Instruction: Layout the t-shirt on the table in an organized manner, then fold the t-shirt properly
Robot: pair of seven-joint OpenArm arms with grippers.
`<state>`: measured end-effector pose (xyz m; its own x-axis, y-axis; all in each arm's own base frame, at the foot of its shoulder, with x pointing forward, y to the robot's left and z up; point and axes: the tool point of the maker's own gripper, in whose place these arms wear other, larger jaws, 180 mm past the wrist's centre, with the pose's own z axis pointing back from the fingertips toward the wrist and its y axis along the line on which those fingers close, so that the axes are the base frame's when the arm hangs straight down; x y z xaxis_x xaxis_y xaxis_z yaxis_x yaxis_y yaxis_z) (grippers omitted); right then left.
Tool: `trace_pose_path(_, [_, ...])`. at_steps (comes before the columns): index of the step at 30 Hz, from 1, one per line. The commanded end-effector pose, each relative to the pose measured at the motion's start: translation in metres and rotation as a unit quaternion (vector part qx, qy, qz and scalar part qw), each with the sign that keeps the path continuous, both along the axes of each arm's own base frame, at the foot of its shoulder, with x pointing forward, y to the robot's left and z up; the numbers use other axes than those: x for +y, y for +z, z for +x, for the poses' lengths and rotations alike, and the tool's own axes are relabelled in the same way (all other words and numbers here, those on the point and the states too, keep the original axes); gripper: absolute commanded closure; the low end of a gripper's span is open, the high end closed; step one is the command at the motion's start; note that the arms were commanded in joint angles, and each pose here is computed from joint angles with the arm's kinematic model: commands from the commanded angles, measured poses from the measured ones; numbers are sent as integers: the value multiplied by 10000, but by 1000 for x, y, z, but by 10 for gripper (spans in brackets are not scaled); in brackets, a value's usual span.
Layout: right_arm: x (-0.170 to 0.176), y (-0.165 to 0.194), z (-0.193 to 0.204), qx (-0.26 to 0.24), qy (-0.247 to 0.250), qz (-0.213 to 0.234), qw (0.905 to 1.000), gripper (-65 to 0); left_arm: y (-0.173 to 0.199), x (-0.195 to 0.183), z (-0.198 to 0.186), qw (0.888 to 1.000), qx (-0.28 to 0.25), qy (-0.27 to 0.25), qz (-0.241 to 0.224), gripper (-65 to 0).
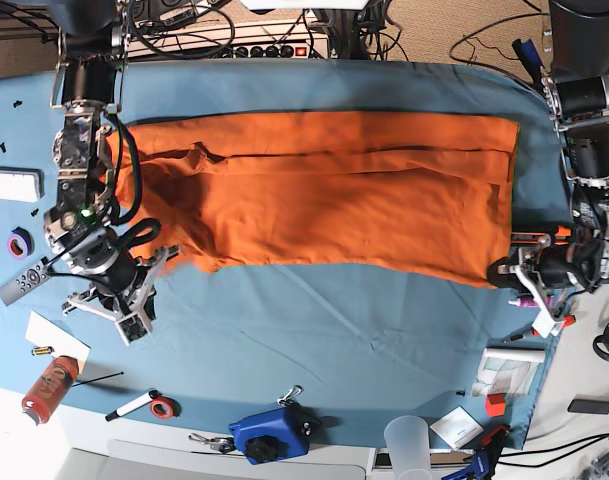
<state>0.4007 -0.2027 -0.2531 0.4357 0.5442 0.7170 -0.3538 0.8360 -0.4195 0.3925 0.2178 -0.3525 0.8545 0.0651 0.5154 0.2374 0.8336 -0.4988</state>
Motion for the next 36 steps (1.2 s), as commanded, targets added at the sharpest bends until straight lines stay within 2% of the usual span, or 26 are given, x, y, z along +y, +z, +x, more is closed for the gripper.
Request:
trace_pose_path(1, [0, 15, 5, -201, 46, 51, 9998, 0, 30, 3, 14, 9991, -383, 44, -188, 0])
trace_pose_path(5, [-1, 7, -1, 96, -12, 140, 9999, 0, 55, 8, 11, 9957, -661, 133, -629, 0])
trace_pose_path(8, [-2, 8, -5, 226, -36, 460, 9987, 0, 54, 15, 1, 9954, -750, 217, -555, 0])
trace_pose_path(11, [-5, 14, -9, 260, 43, 850, 9960, 0, 45, 8, -21, 9961, -719, 78, -503, 0])
trace_pose_path(20, [-25, 9, -45, 528, 194, 1789, 9823, 0, 36, -15, -84, 9943, -893, -573, 135, 0])
trace_pose_path(24, [-40, 12, -66, 422, 171, 2258, 9731, 0, 37, -20, -99, 9917, -985, -691, 452, 0])
trace_pose_path(27, [-56, 16, -81, 373, -22, 2585, 9653, 0, 39, -21, -109, 9912, -1042, -647, 494, 0])
trace_pose_path(31, [-75, 21, -97, 278, -247, 2872, 9571, 0, 50, -9, -112, 9907, -1273, -230, 431, 0])
trace_pose_path(36, [-84, 17, -114, 310, -387, 3056, 9509, 0, 56, 5, -117, 9896, -1408, 142, 250, 0])
